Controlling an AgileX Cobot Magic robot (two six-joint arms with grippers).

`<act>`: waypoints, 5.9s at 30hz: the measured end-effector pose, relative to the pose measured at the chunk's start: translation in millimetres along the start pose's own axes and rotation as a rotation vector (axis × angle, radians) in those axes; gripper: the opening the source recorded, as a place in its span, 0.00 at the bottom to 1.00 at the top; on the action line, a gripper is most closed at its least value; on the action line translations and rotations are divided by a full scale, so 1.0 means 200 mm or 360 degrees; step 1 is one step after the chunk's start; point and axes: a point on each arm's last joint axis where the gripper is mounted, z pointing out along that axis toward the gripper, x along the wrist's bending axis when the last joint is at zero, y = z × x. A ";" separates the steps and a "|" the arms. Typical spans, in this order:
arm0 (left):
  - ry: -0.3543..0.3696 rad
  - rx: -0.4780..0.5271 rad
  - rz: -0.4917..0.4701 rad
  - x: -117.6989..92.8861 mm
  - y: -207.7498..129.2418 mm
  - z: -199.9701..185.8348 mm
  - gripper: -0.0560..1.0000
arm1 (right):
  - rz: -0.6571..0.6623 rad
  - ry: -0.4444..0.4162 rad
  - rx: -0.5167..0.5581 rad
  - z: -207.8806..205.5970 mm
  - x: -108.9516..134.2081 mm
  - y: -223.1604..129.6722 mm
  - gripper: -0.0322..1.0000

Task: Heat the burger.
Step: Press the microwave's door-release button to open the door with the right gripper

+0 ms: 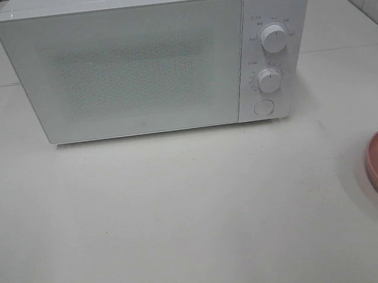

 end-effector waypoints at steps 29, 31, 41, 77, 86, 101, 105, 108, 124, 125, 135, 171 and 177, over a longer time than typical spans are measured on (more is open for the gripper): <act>0.0000 0.0000 0.0000 0.00 0.00 0.00 0.99 | 0.0000 0.0000 0.0000 0.00 0.00 0.00 0.73; 0.0000 0.0000 0.0000 0.00 0.00 0.00 0.99 | 0.0000 0.0000 0.0000 0.00 0.00 0.00 0.73; 0.0000 0.0000 0.0000 0.00 0.00 0.00 0.99 | 0.0002 0.0000 0.0000 0.00 0.00 0.00 0.73; 0.0000 0.0000 0.0000 0.00 0.00 0.00 0.99 | 0.0026 0.0071 -0.0142 0.28 0.08 0.36 0.77; 0.0000 0.0000 0.0000 0.00 0.00 0.00 0.99 | 0.0044 0.0069 -0.0081 0.46 0.09 0.41 0.77; 0.0000 0.0000 0.0000 0.00 0.00 0.00 0.99 | 0.0038 0.0080 -0.0082 0.69 0.11 0.41 0.77; 0.0000 0.0000 0.0000 0.00 0.00 0.00 0.99 | 0.0009 0.0099 -0.0180 0.76 0.11 0.39 0.77; 0.0000 0.0000 0.0000 0.00 0.00 0.00 0.99 | 0.0003 0.0115 -0.0235 0.81 0.11 0.36 0.77; 0.0000 0.0000 0.0000 0.00 0.00 0.00 0.99 | -0.0049 0.0193 -0.0429 0.98 0.13 0.28 0.77; 0.0000 0.0000 0.0000 0.00 0.00 0.00 0.99 | -0.0062 0.0195 -0.0430 1.00 0.13 0.28 0.77; 0.0000 0.0000 0.0000 0.00 0.00 0.00 0.99 | -0.0184 0.0269 -0.0453 1.14 0.21 0.22 0.77; 0.0000 0.0000 0.0000 0.00 0.00 0.00 0.99 | -0.0019 0.0166 -0.0293 1.20 0.62 -0.12 0.72; 0.0000 0.0000 0.0000 0.00 0.00 0.00 0.99 | 0.0467 0.0186 -0.0270 1.20 0.62 -0.12 0.59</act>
